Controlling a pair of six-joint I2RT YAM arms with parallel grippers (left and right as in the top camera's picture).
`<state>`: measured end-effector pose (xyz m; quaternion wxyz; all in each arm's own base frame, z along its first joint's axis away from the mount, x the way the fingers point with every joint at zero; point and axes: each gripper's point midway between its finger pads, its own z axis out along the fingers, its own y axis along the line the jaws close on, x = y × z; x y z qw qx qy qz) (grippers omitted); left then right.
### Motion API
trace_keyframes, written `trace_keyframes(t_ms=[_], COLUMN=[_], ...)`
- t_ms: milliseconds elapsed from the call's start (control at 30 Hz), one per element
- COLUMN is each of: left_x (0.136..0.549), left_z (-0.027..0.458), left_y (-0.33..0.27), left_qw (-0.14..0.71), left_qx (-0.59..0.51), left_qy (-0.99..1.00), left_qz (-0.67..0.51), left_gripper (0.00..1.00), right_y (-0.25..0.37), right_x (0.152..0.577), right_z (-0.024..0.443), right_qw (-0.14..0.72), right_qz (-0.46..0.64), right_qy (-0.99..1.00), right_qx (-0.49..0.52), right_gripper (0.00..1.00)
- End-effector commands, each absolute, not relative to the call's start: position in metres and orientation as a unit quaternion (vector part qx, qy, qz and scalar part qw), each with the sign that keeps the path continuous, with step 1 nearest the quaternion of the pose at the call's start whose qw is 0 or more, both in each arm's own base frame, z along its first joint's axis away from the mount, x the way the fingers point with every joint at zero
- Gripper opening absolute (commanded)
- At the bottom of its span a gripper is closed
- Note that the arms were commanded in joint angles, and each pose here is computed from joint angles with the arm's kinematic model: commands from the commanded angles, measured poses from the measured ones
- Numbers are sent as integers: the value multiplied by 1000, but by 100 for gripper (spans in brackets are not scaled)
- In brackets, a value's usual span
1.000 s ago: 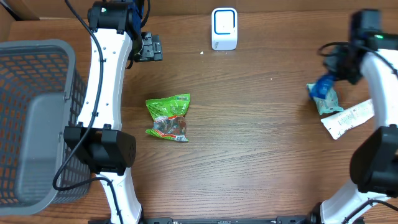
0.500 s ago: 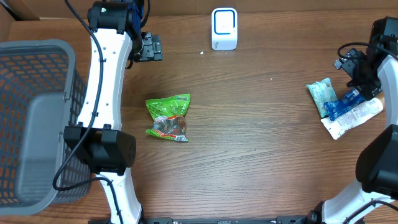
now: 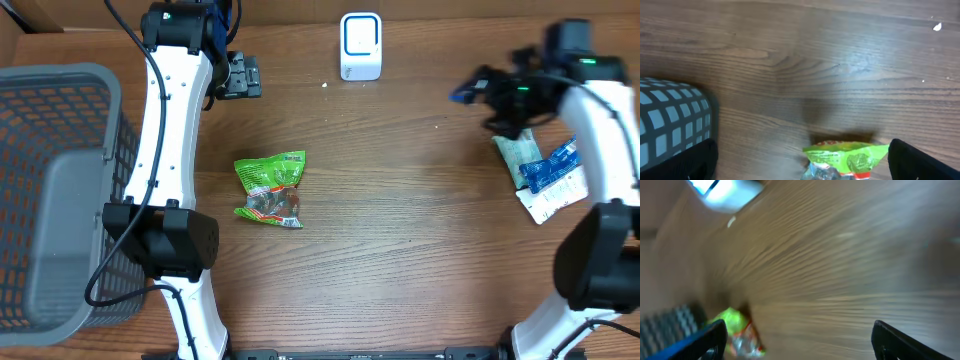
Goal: Scan the item barcode
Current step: 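Move the right gripper to the green snack bag and grasp it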
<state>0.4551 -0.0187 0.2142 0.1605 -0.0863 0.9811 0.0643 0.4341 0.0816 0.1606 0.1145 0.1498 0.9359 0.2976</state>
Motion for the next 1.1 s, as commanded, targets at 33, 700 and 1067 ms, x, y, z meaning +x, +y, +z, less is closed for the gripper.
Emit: trace_keyframes(t_ms=[33,700,1067], left_x=[458,424,426], left_z=[229,353,351], left_y=[-22,-14,-14], left_qw=[184,306,305], left_qx=[-85,-86,-86], left_qy=[977,947,948], left_qz=[60,40,40], left_gripper=[100,100,100], right_y=[153,373,393], right_x=[424,330,317], right_z=[172,37,-7], right_qw=[118,2,-60], right_qz=[329,365,351], right_qy=[935,918,934], right_qx=[57,-153,-42], right_gripper=[87,86,50])
